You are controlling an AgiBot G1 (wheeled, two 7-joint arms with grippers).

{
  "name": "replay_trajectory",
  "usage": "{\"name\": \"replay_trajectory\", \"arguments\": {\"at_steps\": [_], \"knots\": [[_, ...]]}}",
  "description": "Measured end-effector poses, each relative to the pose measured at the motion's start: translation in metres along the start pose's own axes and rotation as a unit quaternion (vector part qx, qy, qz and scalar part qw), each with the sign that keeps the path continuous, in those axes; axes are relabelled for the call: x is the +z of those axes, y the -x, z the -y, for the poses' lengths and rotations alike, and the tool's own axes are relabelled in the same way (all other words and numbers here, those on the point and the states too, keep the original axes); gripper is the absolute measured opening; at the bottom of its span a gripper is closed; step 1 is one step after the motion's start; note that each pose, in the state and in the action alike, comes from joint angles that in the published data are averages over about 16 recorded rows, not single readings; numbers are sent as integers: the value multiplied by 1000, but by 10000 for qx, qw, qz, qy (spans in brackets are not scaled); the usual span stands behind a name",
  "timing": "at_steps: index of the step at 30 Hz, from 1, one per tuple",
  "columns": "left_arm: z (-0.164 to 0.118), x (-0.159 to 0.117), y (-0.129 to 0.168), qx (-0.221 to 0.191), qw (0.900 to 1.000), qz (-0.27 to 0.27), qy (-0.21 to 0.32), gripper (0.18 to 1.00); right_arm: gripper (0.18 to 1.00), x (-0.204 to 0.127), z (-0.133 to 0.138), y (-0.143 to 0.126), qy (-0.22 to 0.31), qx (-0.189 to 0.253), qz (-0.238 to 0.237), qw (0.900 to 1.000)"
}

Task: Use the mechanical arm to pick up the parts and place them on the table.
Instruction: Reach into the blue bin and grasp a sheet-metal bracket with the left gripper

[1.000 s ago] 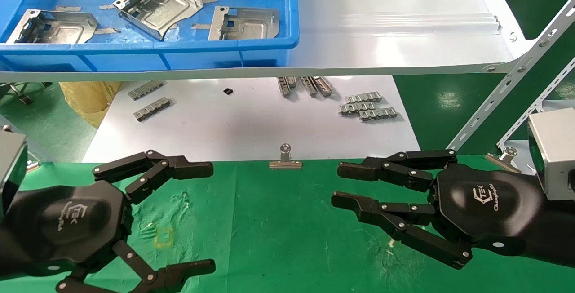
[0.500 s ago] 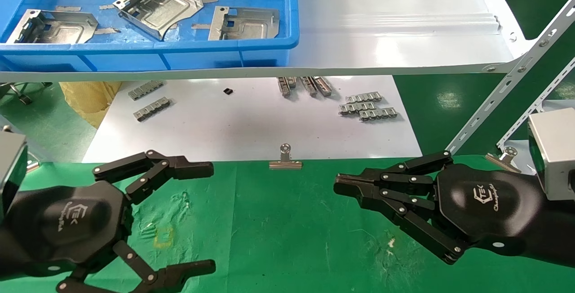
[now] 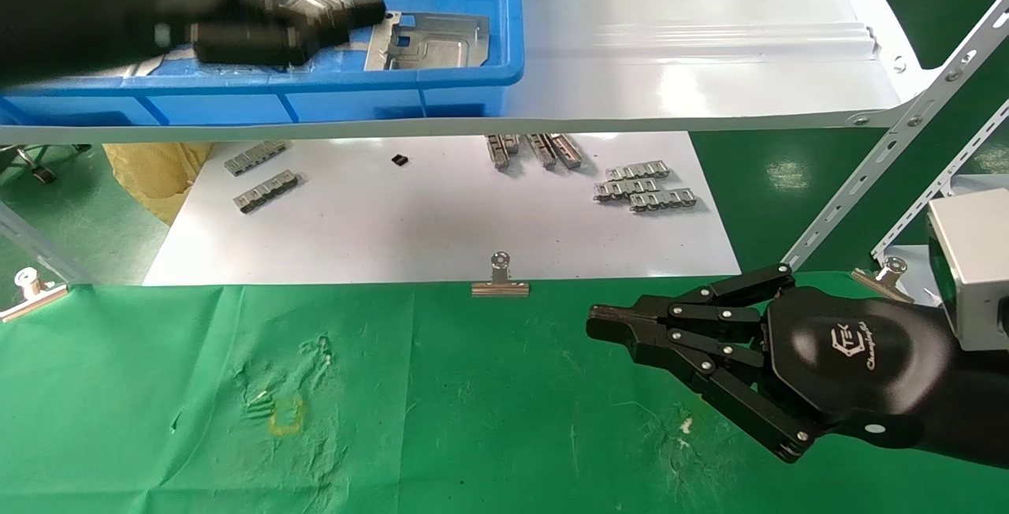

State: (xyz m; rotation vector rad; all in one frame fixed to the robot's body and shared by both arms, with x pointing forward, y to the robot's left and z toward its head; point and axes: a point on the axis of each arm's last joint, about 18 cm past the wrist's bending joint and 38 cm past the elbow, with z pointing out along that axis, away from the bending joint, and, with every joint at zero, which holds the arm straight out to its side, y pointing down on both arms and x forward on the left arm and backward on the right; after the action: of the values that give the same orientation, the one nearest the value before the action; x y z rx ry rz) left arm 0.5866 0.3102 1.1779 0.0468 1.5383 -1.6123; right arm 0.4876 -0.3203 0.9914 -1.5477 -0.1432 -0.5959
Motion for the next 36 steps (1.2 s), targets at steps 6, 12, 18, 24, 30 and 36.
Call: {"name": "replay_trajectory", "arguments": {"at_steps": [6, 12, 18, 24, 30, 36], "knots": [[-3, 19, 56, -61, 9934, 1014, 526, 1001, 192, 0, 0, 0, 0, 0, 0, 10000], [-14, 24, 84, -154, 9804, 1622, 1110, 999, 192, 0, 0, 0, 0, 0, 0, 10000], [-25, 22, 94, -219, 9692, 1889, 1563, 985, 192, 0, 0, 0, 0, 0, 0, 10000], [-29, 19, 99, -232, 9624, 2020, 1803, 950, 192, 0, 0, 0, 0, 0, 0, 10000], [-32, 16, 101, -183, 9584, 2076, 1949, 885, 192, 0, 0, 0, 0, 0, 0, 10000], [-31, 13, 103, -144, 9565, 2100, 2020, 783, 192, 0, 0, 0, 0, 0, 0, 10000]]}}
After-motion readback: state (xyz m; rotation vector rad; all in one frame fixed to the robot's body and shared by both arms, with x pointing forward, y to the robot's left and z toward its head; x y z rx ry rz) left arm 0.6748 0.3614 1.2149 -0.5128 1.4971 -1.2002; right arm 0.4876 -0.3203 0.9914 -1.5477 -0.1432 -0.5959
